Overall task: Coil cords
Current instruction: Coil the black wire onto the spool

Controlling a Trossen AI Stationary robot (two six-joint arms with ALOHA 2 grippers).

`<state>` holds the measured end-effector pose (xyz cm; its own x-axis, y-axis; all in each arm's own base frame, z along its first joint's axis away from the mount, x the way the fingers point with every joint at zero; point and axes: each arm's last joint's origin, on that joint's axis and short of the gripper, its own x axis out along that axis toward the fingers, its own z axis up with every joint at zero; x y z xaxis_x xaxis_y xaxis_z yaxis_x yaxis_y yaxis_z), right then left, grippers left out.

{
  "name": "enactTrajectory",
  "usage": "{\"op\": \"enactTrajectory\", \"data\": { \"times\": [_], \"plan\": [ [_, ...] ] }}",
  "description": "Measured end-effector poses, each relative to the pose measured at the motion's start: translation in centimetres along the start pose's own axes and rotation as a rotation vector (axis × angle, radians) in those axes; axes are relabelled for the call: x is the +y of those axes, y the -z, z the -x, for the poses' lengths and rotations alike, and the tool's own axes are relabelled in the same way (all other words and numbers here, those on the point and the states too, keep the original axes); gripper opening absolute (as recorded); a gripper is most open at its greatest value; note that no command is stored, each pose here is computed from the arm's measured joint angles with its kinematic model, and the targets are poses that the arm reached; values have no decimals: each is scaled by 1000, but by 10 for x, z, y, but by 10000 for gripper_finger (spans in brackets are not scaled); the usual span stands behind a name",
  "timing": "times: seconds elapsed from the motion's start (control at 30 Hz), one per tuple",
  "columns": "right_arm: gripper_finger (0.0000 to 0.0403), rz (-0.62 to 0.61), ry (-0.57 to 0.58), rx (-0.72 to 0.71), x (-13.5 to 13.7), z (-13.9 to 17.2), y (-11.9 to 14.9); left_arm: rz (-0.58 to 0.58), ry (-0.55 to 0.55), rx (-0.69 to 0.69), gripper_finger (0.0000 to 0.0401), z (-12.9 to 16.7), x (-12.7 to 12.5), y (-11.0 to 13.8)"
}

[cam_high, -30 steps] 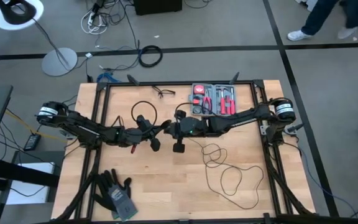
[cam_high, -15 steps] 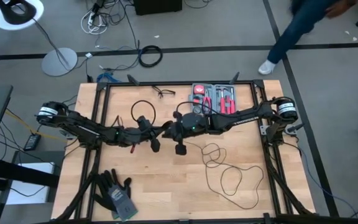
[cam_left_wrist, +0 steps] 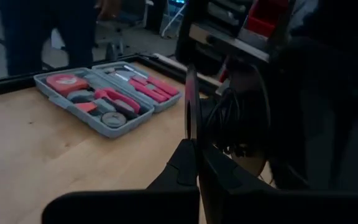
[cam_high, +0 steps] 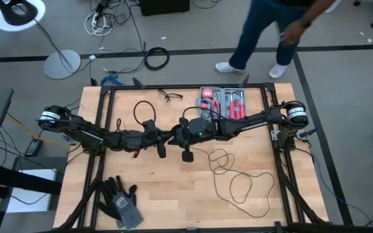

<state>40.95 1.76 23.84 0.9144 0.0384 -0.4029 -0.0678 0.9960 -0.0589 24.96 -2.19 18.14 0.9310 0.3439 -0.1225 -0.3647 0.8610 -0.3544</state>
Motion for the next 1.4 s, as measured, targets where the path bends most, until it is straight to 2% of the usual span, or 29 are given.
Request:
{"op": "enactTrajectory", "data": {
  "times": [0.13, 0.53, 0.63, 0.8, 0.93, 1.03, 1.2, 1.4],
  "plan": [
    [0, 13, 24, -25, -1, 0, -3, -3, -31, 64, 0, 0, 3, 7],
    [0, 3, 71, -38, -8, 7, -8, -19, -33, 125, 0, 1, 5, 12],
    [0, 3, 109, 1, -9, 15, -10, -33, -45, 150, 0, 1, 7, 15],
    [0, -30, 209, 144, -12, 34, -8, -51, -68, 174, 0, 2, 9, 17],
    [0, -59, 330, 306, -14, 46, 4, -55, -72, 178, 0, 2, 9, 18],
    [0, -79, 355, 410, -15, 49, 15, -55, -72, 178, 0, 2, 9, 18],
    [7, -143, 371, 442, -14, 46, 45, -47, -66, 162, 0, 2, 8, 16],
    [32, -215, 379, 378, -10, 42, 81, -43, -63, 154, 0, 1, 8, 16]
  ]
}}
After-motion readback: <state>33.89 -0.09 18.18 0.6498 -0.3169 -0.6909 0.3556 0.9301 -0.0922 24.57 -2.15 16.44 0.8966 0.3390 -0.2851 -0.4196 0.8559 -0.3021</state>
